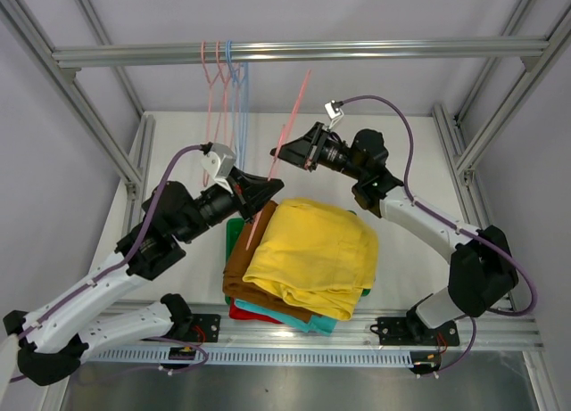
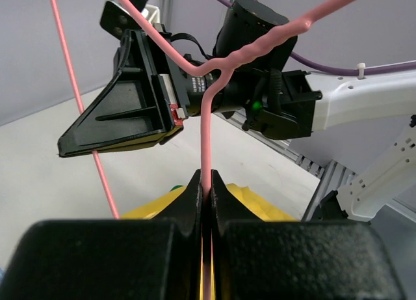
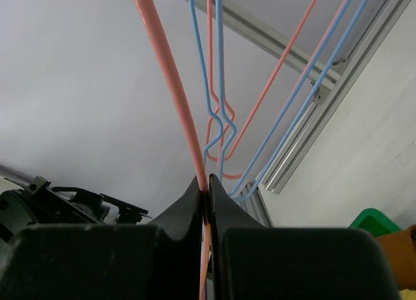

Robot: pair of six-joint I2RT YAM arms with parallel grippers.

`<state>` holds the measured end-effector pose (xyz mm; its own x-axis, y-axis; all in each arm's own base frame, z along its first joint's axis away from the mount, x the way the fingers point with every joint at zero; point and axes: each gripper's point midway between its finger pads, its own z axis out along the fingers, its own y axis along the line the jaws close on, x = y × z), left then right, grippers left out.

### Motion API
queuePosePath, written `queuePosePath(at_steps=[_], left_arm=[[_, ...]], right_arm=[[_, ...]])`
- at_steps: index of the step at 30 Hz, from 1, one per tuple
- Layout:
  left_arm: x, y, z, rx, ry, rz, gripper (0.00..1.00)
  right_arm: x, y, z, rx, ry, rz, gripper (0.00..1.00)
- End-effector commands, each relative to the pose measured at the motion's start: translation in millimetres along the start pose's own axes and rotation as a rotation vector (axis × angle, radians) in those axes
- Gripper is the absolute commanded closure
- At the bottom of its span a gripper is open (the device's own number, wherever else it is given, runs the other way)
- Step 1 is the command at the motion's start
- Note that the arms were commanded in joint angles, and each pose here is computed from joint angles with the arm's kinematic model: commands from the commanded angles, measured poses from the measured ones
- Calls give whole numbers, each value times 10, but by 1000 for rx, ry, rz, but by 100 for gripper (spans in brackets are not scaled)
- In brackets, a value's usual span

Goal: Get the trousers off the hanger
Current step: Place the hanger at the clothesline.

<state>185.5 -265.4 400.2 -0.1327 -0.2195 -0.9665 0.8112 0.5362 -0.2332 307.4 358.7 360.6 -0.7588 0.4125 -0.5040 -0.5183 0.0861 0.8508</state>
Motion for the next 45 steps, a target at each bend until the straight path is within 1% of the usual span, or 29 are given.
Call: queuePosePath(at_steps=[1,11,16,24,28,30,31,33,34,36,37,40,41,42,43,45], left_arm=[[-563,-618,-209,284,-160,-26,99],[-495,-679,-154,321,-135,-64,99],[-483,-715,-157,342,-125,-74,99],[-437,-853,-153,421,-97,-123,100],[-452,-814,-146,395,-105,-130,99],[-465,-740,-140,348,-112,-139,100],[-493,-651,-124,293,-127,-144,99],[-493,-559,-120,241,-136,-141,99],[-522,-463,-110,185,-152,-141,99],[-496,-352,-96,125,-148,-127,99],[-521,-240,-84,62,-164,-124,100],[-509,-11,-68,-60,-175,-101,99],[-446,140,-63,-139,-161,-92,99],[-416,206,-57,-173,-155,-81,99],[-407,268,-56,-203,-156,-69,99],[-368,361,-40,-252,-150,-57,99]], right_arm=[[-477,-626,-46,207,-145,90,100],[-339,-622,166,166,-40,137,100],[-291,-648,199,169,-18,141,100],[-303,-557,250,155,17,133,100],[-276,-551,217,160,23,130,100],[-261,-503,197,152,25,117,84],[-244,-531,181,161,25,114,82],[-236,-491,154,158,24,106,78],[-230,-497,136,162,25,103,75],[-231,-449,109,158,23,98,68],[-222,-437,93,155,23,96,66],[-220,-327,54,125,26,92,61],[-205,-301,45,119,29,101,57],[-195,-243,32,102,38,98,54],[-192,-225,26,98,39,104,47],[-161,-200,4,96,44,112,41]])
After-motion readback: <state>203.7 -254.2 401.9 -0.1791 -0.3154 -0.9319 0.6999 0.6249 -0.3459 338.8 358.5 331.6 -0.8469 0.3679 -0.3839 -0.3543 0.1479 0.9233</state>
